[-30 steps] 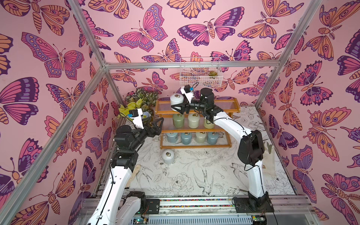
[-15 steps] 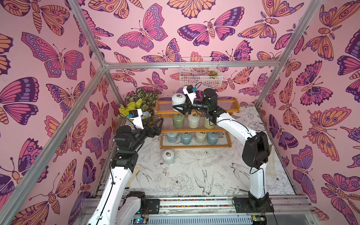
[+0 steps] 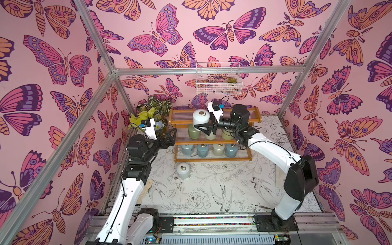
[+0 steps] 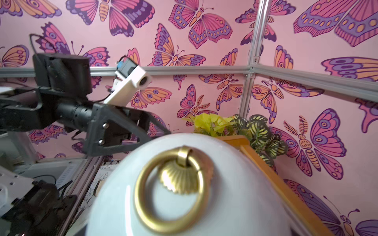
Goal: Remove the tea canisters from the shelf
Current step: Pick up the tea canister from the shelf, then place the tea canister at the center of the board.
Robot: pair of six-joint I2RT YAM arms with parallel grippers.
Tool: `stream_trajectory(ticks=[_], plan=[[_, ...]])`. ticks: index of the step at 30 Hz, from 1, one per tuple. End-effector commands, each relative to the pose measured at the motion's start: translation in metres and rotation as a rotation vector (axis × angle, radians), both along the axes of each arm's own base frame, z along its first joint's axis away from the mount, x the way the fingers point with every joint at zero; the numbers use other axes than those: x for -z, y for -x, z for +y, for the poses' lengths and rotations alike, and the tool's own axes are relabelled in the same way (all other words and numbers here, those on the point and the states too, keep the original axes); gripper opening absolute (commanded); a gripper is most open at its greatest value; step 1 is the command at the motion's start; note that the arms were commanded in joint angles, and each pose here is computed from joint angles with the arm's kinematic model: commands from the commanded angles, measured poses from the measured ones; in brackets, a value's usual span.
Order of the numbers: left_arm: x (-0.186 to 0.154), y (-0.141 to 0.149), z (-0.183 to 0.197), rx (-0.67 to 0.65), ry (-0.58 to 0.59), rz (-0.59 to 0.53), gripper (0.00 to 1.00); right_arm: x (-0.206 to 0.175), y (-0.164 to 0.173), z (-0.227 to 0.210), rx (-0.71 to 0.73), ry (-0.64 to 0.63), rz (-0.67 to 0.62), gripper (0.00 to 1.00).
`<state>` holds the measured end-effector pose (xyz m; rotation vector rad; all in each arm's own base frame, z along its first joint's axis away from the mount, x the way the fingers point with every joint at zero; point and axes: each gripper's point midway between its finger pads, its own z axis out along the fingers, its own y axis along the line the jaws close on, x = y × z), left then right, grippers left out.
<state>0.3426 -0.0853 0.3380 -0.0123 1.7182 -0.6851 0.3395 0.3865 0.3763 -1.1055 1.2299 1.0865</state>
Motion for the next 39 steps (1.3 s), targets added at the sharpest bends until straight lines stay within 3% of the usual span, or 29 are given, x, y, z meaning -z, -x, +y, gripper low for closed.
stream_trajectory(ticks=[1, 9, 16, 25, 39], plan=[[-0.012, 0.0, -0.001, 0.014, -0.026, -0.035, 1.0, -0.011, 0.035, 0.003, -0.033, -0.024, -0.123, 0.59], [-0.011, -0.003, -0.001, 0.016, -0.045, -0.038, 1.0, 0.072, 0.085, 0.022, -0.095, 0.063, -0.093, 0.63], [-0.01, -0.008, -0.002, 0.021, -0.035, -0.021, 1.0, 0.128, 0.092, 0.03, -0.073, 0.052, -0.004, 0.62], [-0.008, -0.012, -0.002, 0.017, -0.023, -0.006, 1.0, 0.204, 0.081, 0.029, 0.03, 0.129, 0.026, 0.64], [-0.006, -0.015, -0.003, 0.025, -0.013, 0.012, 1.0, 0.271, 0.052, 0.022, 0.204, 0.14, 0.077, 0.68]])
